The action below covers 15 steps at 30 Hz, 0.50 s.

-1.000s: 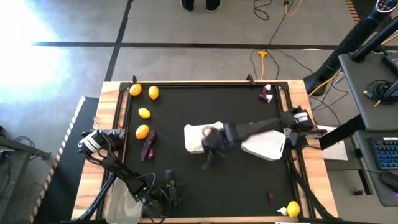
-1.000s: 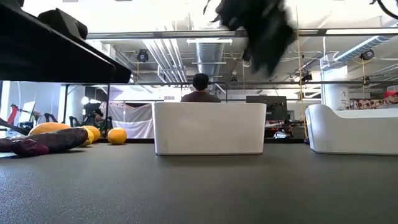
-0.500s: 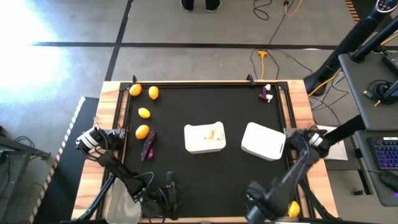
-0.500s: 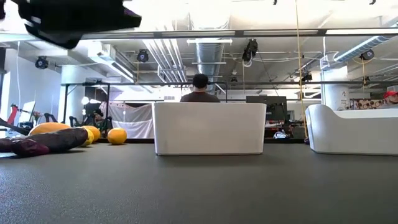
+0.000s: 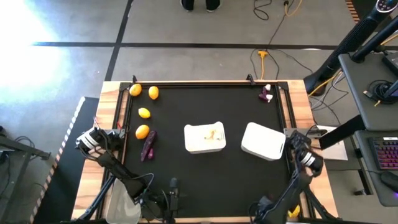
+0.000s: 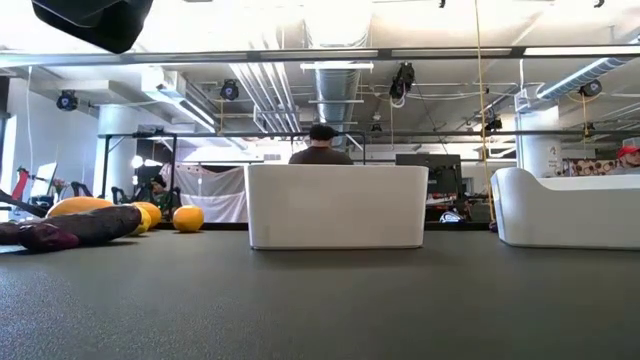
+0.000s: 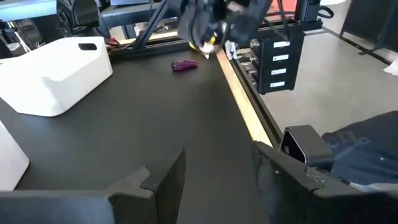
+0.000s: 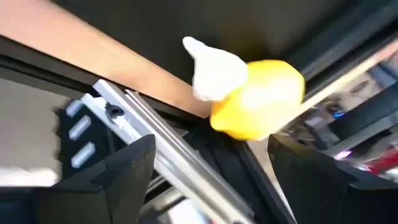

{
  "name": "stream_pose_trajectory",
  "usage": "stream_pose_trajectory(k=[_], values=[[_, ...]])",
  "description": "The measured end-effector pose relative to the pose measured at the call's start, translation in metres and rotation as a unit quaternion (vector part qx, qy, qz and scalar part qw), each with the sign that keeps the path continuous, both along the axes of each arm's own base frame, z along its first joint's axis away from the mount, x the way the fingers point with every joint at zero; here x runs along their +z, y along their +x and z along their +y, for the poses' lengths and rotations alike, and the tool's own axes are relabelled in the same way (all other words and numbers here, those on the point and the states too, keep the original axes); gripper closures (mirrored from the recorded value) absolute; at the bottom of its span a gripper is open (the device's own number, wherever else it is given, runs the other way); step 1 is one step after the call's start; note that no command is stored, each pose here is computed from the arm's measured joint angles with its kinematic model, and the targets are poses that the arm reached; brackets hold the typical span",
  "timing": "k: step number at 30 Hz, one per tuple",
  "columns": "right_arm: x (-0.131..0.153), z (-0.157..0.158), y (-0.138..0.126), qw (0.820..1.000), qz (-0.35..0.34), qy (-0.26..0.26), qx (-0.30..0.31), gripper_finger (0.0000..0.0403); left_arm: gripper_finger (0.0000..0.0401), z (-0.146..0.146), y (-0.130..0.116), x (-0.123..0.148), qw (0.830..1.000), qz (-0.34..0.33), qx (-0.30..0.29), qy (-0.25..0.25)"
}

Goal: Sort produce into baskets
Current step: Put the garlic into the left white bin

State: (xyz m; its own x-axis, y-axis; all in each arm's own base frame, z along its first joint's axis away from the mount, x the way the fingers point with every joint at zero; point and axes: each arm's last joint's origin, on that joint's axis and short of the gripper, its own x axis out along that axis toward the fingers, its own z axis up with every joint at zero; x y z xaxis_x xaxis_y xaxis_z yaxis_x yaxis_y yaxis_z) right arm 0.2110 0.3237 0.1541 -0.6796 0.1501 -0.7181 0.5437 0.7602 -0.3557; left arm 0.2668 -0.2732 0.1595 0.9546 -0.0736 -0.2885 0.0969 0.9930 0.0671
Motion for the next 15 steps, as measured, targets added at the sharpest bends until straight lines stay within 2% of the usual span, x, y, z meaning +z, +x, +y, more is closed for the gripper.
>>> stream_pose_trajectory(k=[7,15], values=[[-0.028,-0.004,0.012,0.997,0.025,0.06,0.044,0.0141,0.0235,0.001,0.0,-0.002,1.0,0.006,-0.001,0.006],[-0.041,-0.013,0.012,0.997,0.036,0.049,0.053,0.0176,0.0235,0.001,0.0,-0.002,1.0,0.007,-0.001,0.006]])
